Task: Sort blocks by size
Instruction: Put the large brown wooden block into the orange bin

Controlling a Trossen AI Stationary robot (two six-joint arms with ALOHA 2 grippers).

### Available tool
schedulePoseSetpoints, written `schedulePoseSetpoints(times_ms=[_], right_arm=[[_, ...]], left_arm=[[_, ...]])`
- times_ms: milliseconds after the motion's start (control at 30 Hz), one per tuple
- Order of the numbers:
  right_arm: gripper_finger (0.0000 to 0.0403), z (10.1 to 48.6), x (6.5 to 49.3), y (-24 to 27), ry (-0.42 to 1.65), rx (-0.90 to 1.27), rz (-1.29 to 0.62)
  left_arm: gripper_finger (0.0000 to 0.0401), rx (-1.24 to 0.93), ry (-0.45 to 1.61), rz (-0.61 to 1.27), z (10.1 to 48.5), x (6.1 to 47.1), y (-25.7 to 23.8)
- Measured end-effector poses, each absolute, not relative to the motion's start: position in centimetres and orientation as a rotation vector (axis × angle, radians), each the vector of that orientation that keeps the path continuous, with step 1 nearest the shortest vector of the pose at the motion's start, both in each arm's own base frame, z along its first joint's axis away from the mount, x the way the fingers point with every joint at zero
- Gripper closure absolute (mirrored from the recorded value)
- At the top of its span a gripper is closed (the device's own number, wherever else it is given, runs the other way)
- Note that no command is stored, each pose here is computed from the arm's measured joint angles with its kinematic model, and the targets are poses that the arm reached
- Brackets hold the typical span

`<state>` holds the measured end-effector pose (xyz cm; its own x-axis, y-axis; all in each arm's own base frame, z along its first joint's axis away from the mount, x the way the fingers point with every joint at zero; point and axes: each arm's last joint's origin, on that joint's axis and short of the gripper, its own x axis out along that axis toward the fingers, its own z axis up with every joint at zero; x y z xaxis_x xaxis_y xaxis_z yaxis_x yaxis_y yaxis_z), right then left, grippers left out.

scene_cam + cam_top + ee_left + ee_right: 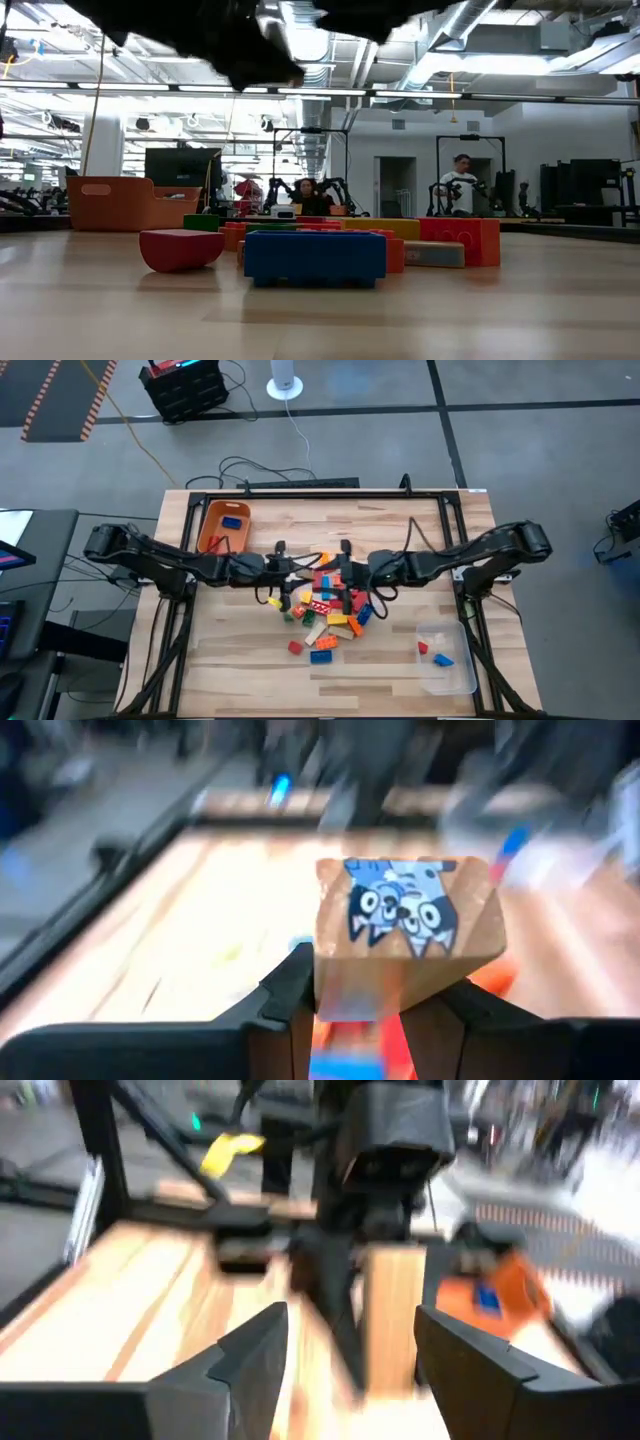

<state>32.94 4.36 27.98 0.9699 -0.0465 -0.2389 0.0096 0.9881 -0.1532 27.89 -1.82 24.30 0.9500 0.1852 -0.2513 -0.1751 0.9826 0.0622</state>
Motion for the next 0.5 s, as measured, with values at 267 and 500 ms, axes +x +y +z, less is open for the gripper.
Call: schedulePoseSetpoints(times_ms=[267,500], right_arm=[[0.0149,23.3,29.9,5.4,0.599,-0.003,-0.223],[0.0149,19.8,30.2,6.3,0.565,0.026,-0.229]], left_arm=[[0.0288,0.146,0.677,0.822,23.1,21.7,2.0],[0.0288,-0.055,0.895,1.201,21.6,17.8,7.7]])
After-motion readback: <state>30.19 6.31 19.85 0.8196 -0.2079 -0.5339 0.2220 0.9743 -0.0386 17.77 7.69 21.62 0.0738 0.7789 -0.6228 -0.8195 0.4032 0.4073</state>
